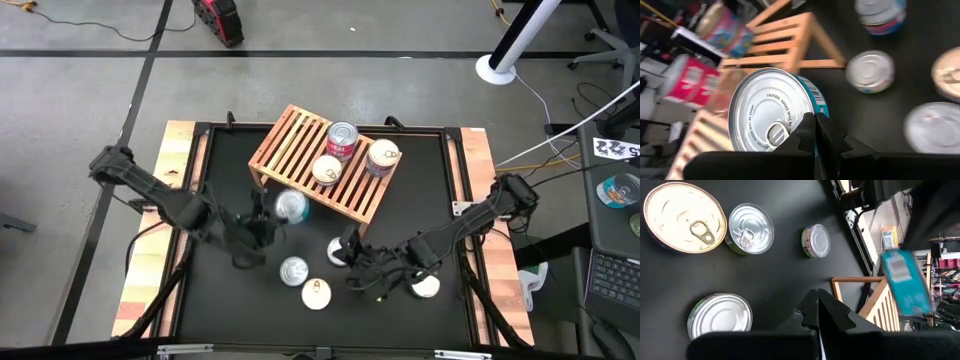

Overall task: Stack canned seafood by type on shelf
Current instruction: Put the yellow and blue tuna can on the shelf

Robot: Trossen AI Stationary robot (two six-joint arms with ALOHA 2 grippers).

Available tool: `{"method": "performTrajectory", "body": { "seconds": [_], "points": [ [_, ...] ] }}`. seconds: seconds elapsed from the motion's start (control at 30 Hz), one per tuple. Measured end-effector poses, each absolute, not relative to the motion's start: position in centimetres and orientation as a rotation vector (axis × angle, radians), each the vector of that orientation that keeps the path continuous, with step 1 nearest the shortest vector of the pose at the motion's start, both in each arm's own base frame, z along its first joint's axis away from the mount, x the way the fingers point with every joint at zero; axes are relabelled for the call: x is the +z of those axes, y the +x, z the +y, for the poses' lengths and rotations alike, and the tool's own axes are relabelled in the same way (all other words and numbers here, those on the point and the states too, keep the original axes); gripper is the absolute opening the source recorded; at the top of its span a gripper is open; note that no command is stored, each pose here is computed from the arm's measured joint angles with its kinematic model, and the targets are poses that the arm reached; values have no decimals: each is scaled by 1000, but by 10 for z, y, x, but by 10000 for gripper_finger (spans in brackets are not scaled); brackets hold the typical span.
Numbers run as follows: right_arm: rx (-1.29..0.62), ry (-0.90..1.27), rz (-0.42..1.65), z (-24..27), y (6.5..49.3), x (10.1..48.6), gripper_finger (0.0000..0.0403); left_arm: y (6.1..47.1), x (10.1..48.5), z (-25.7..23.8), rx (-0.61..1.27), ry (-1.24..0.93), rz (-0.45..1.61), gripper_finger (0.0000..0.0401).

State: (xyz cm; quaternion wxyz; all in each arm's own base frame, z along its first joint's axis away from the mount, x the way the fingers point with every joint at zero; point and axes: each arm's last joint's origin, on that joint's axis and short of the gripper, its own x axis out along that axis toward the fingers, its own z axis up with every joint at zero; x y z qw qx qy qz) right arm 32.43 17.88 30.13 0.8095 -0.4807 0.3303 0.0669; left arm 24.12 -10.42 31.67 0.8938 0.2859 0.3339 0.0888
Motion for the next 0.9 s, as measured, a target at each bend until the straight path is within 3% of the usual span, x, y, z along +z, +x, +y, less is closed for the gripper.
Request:
{"method": "performTrajectory", "body": {
  "seconds": [0.3,0.9],
  "points": [
    [141,-1022,697,177,322,306,7,248,329,-43,323,631,753,0],
    [146,-1028,705,177,322,305,7,264,315,35,305,435,869,0]
  ]
}}
